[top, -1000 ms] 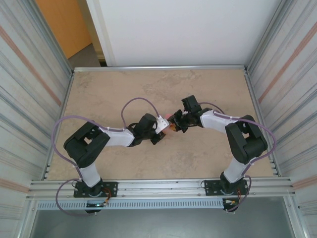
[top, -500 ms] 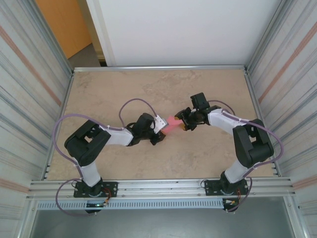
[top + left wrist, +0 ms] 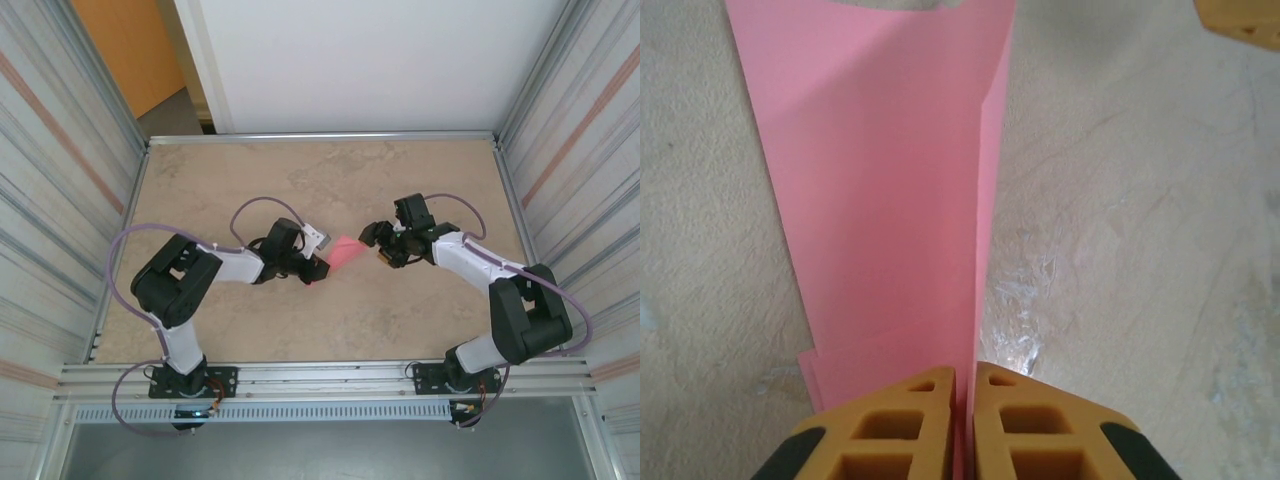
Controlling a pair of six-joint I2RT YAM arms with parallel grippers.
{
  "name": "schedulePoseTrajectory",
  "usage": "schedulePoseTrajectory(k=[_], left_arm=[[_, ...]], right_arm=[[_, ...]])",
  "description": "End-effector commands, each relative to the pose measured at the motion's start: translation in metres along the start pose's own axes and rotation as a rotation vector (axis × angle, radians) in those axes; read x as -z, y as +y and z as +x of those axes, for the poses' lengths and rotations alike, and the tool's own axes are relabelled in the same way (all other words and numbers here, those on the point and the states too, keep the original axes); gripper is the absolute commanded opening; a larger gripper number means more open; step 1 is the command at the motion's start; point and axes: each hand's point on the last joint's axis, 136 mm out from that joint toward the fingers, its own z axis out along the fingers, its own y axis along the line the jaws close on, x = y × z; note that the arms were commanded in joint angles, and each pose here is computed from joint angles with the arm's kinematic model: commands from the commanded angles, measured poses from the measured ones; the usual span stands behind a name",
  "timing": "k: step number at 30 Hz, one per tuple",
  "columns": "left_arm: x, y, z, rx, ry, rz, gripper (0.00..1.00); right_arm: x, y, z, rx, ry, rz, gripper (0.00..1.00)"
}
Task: Fold a paper plane with a square sheet of paper (pick it up from the middle)
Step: Fold the wing for the fifth time at the center of the table.
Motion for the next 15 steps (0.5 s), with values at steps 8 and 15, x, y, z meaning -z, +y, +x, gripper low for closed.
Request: schedulePoseTrajectory(k=[8, 15], left_arm=[[-0.003, -0.006, 0.008, 0.209, 0.072, 0.101, 0.11], [-0.003, -0.004, 0.007, 0.275, 0.080, 0.116, 0.10]], right_arm=[[-0.033, 0.008, 0.027, 0.207, 0.100, 0.065, 0.67], [-0.049, 0.009, 0.030, 0.247, 0.141, 0.126, 0.68]])
